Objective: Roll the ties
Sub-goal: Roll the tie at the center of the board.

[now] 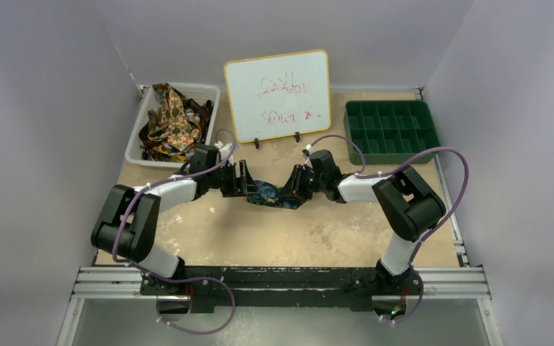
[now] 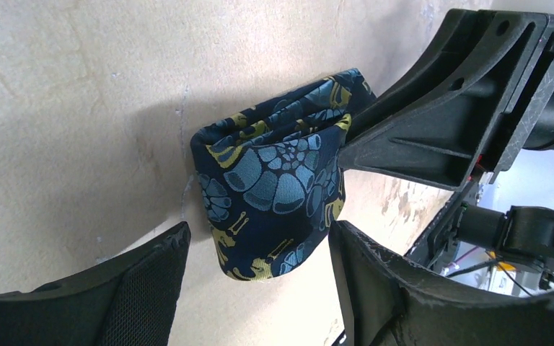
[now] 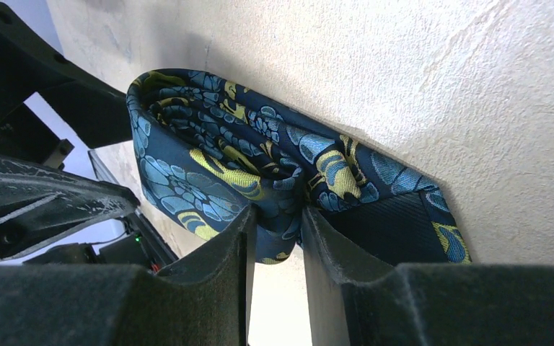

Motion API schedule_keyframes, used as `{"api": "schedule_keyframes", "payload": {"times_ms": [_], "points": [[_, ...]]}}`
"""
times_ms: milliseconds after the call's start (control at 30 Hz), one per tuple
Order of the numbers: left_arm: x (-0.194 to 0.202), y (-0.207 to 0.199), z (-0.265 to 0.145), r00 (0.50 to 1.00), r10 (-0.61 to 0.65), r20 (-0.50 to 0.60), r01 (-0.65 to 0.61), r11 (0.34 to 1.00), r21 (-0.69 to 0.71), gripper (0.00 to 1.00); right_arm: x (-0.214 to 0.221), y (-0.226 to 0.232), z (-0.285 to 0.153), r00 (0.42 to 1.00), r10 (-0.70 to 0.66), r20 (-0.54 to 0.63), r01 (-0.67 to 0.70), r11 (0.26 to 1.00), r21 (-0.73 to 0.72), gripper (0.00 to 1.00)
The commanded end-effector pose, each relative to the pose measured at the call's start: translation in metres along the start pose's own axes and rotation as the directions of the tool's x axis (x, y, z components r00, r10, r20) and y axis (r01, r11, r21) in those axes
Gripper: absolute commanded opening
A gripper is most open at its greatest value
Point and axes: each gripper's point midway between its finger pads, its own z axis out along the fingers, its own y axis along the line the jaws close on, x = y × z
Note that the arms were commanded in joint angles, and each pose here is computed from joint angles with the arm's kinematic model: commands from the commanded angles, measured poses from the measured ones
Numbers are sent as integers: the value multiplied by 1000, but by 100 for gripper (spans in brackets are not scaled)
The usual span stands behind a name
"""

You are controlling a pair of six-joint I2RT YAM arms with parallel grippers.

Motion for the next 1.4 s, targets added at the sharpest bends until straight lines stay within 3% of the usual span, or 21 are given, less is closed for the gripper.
{"api": "schedule_keyframes", "payload": {"times_ms": [0, 200, 600, 733, 967, 1267, 1367], "points": [[0, -11, 4, 1000, 0, 0, 0, 995, 101, 69, 2, -4, 0, 1000, -9, -11, 9, 1000, -1, 31], [15, -10, 10, 996, -66, -55, 73, 988, 136, 69, 7, -5, 1, 1000, -4, -22, 4, 1000, -21, 31], [11, -10, 18, 992, -120, -46, 125, 980, 153, 66, 15, -17, 3, 999, 10, -44, -10, 1000, 4, 29], [14, -7, 22, 989, -137, -62, 145, 976, 161, 58, 17, -19, 4, 999, 19, -48, -19, 1000, 7, 28], [5, -10, 18, 993, -107, -47, 113, 984, 138, 31, 14, -3, -1, 998, -8, -59, 6, 999, -40, 26], [-5, -11, 9, 996, -76, -43, 79, 994, 72, 26, -17, 11, -28, 993, -101, 66, 98, 994, 49, 34], [-6, -11, 8, 996, -82, -47, 85, 995, 57, 26, -24, -9, -29, 988, -109, 107, 91, 983, 160, 34]]}}
